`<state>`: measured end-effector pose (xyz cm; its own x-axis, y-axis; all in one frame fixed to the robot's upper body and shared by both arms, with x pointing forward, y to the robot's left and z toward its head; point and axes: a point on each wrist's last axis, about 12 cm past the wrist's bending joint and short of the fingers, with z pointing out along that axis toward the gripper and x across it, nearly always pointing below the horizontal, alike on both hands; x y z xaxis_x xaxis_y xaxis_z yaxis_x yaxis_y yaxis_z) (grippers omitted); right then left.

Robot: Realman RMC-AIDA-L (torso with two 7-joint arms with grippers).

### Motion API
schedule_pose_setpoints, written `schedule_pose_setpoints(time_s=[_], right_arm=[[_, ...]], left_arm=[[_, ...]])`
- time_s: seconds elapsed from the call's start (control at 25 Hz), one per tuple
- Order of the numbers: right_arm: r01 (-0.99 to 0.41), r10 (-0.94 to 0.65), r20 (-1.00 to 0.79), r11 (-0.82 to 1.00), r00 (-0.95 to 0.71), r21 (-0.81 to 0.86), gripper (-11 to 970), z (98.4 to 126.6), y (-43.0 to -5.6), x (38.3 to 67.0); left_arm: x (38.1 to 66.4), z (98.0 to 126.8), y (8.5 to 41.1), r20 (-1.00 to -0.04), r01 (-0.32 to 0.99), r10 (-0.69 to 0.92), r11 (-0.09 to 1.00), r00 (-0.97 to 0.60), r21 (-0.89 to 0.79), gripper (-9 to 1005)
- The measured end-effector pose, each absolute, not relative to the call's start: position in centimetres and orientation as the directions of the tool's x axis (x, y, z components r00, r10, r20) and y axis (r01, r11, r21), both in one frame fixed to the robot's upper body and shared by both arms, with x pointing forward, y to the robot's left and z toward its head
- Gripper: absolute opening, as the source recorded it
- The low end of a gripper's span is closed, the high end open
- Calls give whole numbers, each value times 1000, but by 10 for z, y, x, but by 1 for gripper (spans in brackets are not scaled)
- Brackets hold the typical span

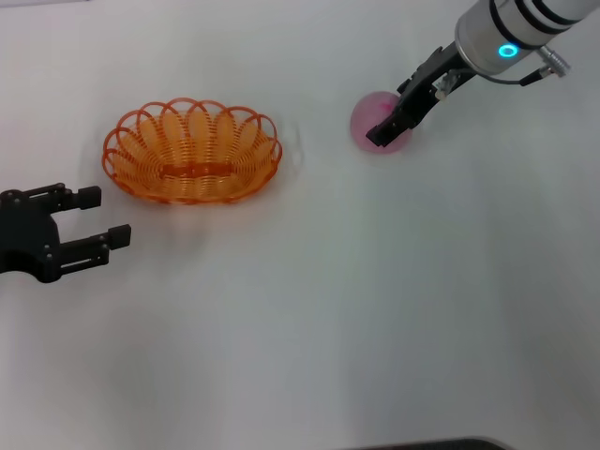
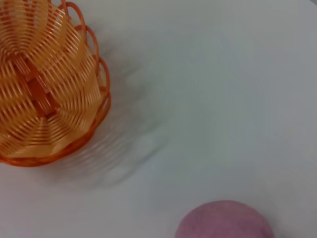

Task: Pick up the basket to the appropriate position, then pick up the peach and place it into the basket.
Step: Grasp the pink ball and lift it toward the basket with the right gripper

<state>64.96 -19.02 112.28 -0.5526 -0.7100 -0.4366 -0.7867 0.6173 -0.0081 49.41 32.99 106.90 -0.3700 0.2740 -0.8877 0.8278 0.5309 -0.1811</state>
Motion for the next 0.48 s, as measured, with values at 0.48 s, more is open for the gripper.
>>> schedule_pose_setpoints(time_s=[0.48], right_arm=[[-788, -711, -437, 615, -550, -10, 924, 1124, -188, 651]], left_arm=[[496, 1069, 328, -888, 830, 272, 526, -371, -186, 694]])
